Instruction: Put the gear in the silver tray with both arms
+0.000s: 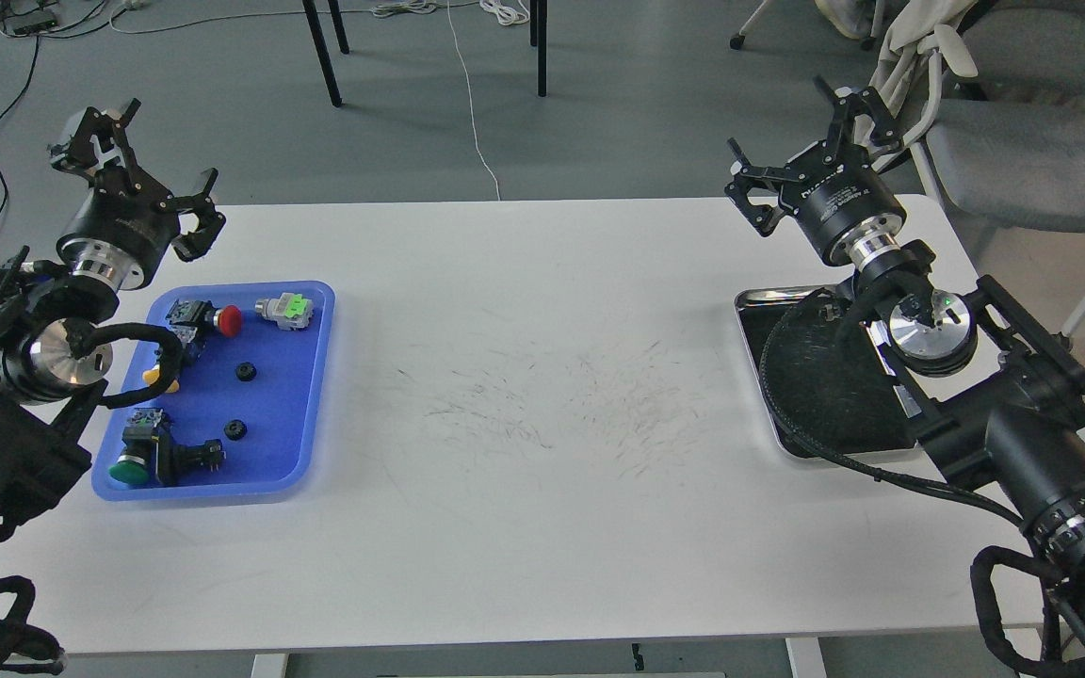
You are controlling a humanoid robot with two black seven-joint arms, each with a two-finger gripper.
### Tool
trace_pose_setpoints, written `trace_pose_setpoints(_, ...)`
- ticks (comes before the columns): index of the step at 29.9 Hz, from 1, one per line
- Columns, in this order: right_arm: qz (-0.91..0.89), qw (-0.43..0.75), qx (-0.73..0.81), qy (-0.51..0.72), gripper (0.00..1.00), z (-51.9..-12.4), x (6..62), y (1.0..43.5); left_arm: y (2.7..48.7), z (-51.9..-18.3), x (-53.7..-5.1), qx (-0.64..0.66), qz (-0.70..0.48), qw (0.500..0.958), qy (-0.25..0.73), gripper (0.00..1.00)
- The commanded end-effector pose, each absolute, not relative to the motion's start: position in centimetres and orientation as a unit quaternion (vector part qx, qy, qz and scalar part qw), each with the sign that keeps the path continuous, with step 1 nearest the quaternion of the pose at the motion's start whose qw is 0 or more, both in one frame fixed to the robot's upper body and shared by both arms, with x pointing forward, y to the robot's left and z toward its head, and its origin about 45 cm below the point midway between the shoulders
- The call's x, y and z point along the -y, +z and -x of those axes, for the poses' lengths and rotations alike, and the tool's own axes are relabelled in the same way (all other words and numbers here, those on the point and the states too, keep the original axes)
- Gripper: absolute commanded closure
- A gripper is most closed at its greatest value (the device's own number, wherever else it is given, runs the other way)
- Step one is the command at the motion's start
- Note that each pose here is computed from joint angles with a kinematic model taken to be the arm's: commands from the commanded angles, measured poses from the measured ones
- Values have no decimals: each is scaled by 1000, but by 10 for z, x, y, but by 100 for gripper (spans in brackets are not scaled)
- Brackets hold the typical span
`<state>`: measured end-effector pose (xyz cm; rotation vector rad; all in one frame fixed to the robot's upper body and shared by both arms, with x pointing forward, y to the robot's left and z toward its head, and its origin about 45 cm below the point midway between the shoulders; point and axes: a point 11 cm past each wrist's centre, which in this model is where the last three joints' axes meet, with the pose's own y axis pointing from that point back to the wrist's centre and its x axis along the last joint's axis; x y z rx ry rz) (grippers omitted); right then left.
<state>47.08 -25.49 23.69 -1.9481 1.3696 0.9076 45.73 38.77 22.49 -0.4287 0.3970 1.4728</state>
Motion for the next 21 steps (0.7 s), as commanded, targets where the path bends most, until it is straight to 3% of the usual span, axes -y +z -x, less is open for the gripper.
trace_pose_setpoints(1, 731, 294, -513, 339, 1, -472, 255, 239, 226, -457, -390, -175, 193, 700, 665, 2)
trace_pose_setpoints(21, 731, 304, -504, 345, 1, -477, 241, 244, 226, -455, -405, -173, 199, 689, 676, 2)
